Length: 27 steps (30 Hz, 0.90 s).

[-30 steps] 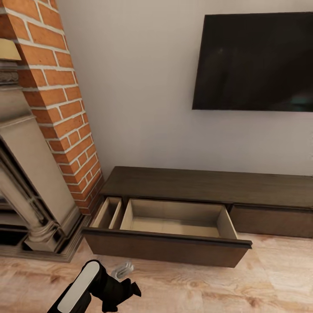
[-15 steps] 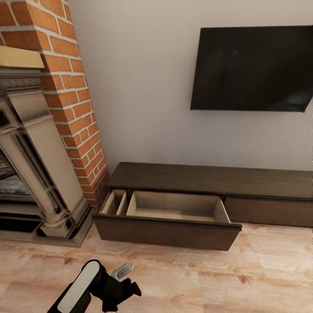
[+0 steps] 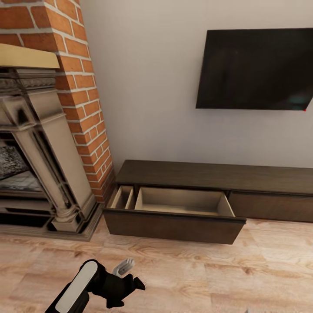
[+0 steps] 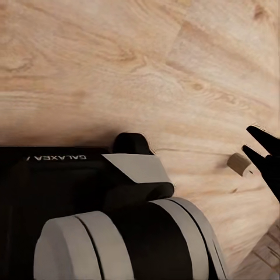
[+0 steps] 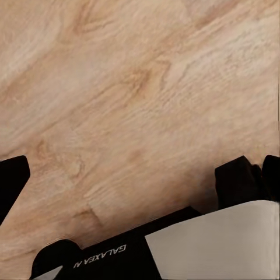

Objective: Place each of the two pumpkins and all three candles from the living room inside a cabinet in the living room (use any cabinet), then make sure every cabinet is closed, and position the cauldron so it is next to a table in the living room.

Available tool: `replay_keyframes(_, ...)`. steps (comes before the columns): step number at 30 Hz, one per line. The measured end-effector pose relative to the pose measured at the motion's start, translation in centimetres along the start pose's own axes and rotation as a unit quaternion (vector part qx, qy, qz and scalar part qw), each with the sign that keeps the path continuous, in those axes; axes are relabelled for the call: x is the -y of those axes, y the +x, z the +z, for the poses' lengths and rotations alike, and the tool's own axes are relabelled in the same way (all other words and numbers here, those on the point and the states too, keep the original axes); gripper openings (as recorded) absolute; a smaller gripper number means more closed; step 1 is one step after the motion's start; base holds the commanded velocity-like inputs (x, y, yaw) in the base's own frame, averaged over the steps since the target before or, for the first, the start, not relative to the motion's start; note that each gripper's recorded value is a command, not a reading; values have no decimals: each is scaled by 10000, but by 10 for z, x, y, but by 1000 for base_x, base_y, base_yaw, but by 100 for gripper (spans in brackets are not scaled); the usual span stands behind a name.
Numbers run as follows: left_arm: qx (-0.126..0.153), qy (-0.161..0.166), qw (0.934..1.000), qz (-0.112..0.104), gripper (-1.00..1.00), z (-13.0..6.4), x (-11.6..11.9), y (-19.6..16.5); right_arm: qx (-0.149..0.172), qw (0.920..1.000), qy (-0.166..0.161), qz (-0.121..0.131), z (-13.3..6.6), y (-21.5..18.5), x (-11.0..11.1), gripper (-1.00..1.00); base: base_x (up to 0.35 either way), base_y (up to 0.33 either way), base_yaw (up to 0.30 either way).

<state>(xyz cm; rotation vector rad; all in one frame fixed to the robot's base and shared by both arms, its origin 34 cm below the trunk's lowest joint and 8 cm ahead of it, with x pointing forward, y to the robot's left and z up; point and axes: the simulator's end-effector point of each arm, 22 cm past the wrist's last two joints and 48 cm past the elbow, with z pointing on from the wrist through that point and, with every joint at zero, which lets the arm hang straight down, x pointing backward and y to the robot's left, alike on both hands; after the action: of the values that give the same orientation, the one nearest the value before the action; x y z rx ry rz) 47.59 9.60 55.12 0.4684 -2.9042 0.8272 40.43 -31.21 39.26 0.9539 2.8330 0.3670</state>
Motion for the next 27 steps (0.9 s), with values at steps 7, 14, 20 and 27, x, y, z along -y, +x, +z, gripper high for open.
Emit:
replay_keyframes(7,24,-139,9999,20,100,1,-8,-1,219,9985,130,-485,4,-5,-5,100,-175,274,0)
replay_keyframes(14,701,-1421,9865,406,100,-16,-73,-38,363,9965,481,-575,2,-15,1,100,-89,254,0)
replay_keyframes(20,1241,-2286,9649,363,100,-41,-133,-68,637,9945,379,-743,-2,-30,-33,100,93,104,0)
replay_keyframes(27,1472,-2465,9576,248,100,-49,-155,-78,604,9925,331,-1008,0,-25,-46,100,105,86,0)
